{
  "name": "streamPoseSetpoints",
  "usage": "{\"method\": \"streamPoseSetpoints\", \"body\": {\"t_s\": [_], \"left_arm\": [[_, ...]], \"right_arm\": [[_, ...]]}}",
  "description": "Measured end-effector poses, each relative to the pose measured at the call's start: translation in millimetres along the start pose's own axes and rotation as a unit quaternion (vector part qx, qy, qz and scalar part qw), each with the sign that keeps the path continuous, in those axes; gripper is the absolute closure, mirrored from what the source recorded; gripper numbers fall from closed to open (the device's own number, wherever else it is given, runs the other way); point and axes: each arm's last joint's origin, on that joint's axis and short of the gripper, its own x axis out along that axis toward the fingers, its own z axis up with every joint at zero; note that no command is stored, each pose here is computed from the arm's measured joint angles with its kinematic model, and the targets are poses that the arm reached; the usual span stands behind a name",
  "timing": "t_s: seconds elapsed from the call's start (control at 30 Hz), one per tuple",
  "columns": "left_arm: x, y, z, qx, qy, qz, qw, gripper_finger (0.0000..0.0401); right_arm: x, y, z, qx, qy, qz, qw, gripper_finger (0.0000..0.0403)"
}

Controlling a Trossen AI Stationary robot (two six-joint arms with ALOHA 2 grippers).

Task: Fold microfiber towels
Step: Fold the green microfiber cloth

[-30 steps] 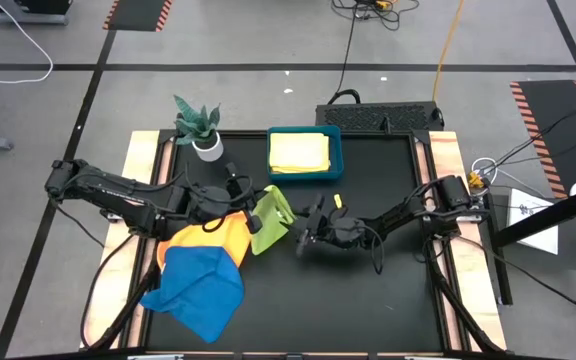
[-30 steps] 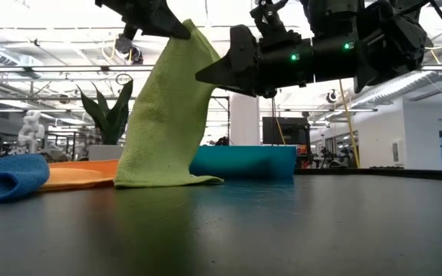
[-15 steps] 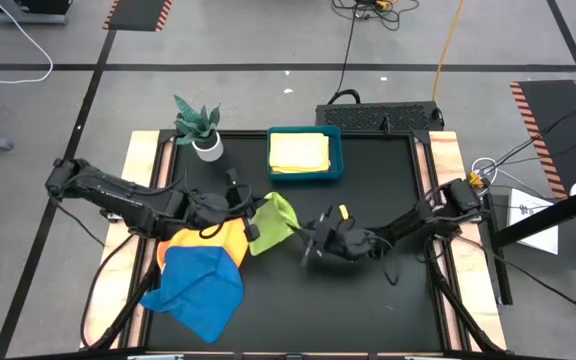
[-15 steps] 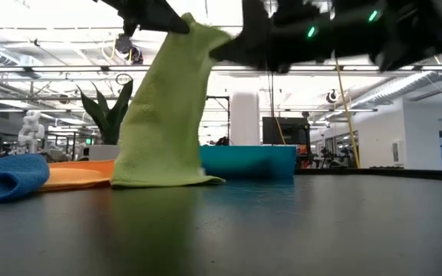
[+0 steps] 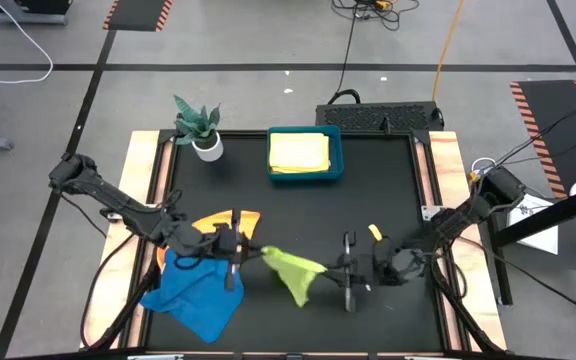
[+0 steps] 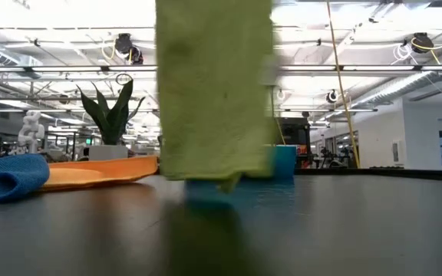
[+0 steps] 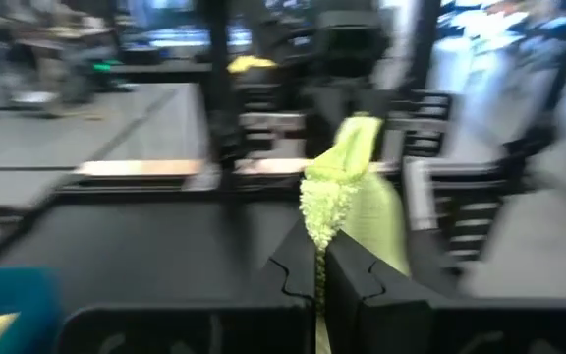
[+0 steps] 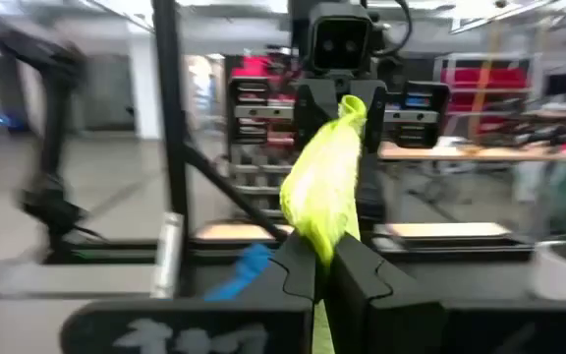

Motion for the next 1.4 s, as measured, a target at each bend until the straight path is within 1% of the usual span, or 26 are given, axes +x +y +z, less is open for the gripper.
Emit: {"method": "streamPoseSetpoints", "body": {"t_s": [0.1,0.2,0.27,0.37,0.47,0.5,0.57,0.67,0.8,0.9,1.0,1.1,1.17,1.2,1.23,1.3,1.37,1.4], "left_arm": [[-5,-14,3,-0.034,-0.017,-0.057,0.998,0.0398],[-9,-27,6,-0.046,-0.038,-0.092,0.994,0.0398],[-7,-32,4,-0.046,-0.044,-0.1,0.993,0.0398],[-4,-35,2,-0.05,-0.044,-0.103,0.992,0.0398],[9,-27,-11,-0.051,-0.006,-0.082,0.995,0.0398],[13,-23,-15,-0.052,0.012,-0.071,0.996,0.0398],[22,-9,-23,-0.058,0.041,-0.049,0.996,0.0398],[31,16,-37,-0.063,0.083,-0.024,0.994,0.0398],[37,56,-56,-0.067,0.103,0.027,0.992,0.0398],[38,87,-70,-0.063,0.117,0.074,0.988,0.0398],[40,115,-84,-0.052,0.135,0.107,0.984,0.0398],[42,135,-99,-0.05,0.164,0.12,0.978,0.0398],[46,143,-105,-0.041,0.161,0.113,0.98,0.0398],[47,145,-110,-0.034,0.169,0.107,0.979,0.0398],[48,146,-115,-0.025,0.18,0.101,0.978,0.0398],[54,146,-120,-0.007,0.179,0.086,0.98,0.0398],[52,146,-124,-0.004,0.194,0.083,0.978,0.0398],[53,146,-123,-0.004,0.189,0.081,0.979,0.0398]], "right_arm": [[-8,11,5,0.044,-0.013,0.046,0.998,0.0402],[-11,17,9,0.088,-0.023,0.09,0.992,0.0402],[-11,19,10,0.109,-0.022,0.109,0.988,0.0402],[-12,19,9,0.125,-0.015,0.114,0.985,0.0402],[-10,17,3,0.133,0.008,0.114,0.984,0.0402],[-9,16,0,0.135,0.023,0.106,0.985,0.0402],[-6,9,-7,0.139,0.058,0.071,0.986,0.0402],[-3,-7,-20,0.143,0.123,-0.006,0.982,0.0402],[-1,-35,-36,0.118,0.182,-0.128,0.968,0.0403],[1,-56,-42,0.09,0.21,-0.192,0.954,0.0403],[6,-80,-47,0.074,0.231,-0.237,0.941,0.0403],[11,-101,-56,0.075,0.243,-0.25,0.934,0.0403],[8,-114,-66,0.075,0.259,-0.251,0.93,0.0403],[8,-119,-70,0.083,0.26,-0.245,0.93,0.0403],[9,-124,-74,0.094,0.252,-0.239,0.933,0.0403],[3,-130,-82,0.105,0.245,-0.22,0.938,0.0403],[0,-130,-87,0.124,0.227,-0.184,0.948,0.0403],[-2,-130,-88,0.134,0.215,-0.167,0.953,0.0403]]}}
